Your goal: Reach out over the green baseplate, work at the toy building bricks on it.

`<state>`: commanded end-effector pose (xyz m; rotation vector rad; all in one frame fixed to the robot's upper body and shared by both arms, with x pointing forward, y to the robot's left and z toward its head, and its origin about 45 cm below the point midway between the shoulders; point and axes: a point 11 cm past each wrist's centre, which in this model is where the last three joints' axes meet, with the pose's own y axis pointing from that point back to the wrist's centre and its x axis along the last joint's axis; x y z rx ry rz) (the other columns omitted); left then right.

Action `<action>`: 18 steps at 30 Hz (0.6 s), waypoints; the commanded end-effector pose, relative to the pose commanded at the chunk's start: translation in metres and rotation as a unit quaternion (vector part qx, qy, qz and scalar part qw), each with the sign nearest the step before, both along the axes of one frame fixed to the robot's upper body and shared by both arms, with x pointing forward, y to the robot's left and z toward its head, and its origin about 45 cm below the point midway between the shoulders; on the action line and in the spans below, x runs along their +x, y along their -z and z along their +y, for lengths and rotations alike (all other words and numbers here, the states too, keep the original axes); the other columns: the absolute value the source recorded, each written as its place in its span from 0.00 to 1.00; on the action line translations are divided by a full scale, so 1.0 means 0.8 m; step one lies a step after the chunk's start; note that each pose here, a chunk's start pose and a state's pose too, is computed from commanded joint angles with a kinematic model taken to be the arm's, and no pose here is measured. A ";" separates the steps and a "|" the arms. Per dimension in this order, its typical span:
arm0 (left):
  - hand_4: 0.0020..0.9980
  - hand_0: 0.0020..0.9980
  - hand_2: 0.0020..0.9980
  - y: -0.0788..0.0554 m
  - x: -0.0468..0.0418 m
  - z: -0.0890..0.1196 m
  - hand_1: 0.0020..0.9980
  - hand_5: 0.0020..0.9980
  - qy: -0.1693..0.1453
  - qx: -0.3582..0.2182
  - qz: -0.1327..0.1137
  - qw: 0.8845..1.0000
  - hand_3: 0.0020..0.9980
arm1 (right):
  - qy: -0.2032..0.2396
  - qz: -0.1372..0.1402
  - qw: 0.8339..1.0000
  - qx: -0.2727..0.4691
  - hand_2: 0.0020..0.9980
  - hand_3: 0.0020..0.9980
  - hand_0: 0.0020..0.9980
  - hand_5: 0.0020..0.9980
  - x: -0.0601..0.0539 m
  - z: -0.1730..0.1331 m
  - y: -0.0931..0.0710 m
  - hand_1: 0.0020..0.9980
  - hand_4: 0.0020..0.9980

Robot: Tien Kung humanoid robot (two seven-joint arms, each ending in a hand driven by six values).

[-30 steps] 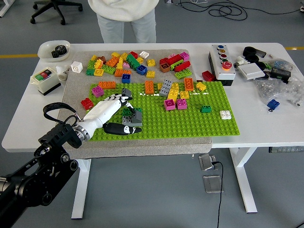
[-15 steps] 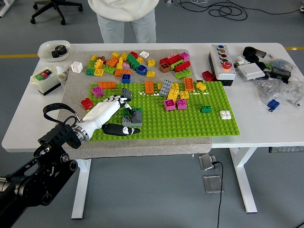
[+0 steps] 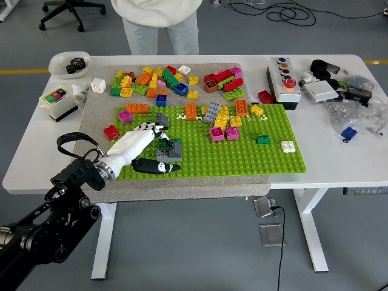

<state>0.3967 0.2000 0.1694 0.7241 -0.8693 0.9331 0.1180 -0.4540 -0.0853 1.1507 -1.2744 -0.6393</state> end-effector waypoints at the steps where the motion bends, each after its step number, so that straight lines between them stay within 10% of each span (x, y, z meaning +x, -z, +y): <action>1: 1.00 1.00 0.94 0.000 0.000 0.000 1.00 0.59 0.000 0.000 0.000 1.000 0.60 | 0.000 0.000 1.000 0.000 0.68 0.61 0.74 0.53 0.000 0.000 0.000 0.64 0.81; 18: 1.00 1.00 0.94 -0.006 0.005 -0.009 1.00 0.58 0.008 0.015 -0.009 1.000 0.60 | 0.000 -0.002 1.000 0.000 0.68 0.61 0.74 0.53 0.003 0.000 -0.001 0.64 0.81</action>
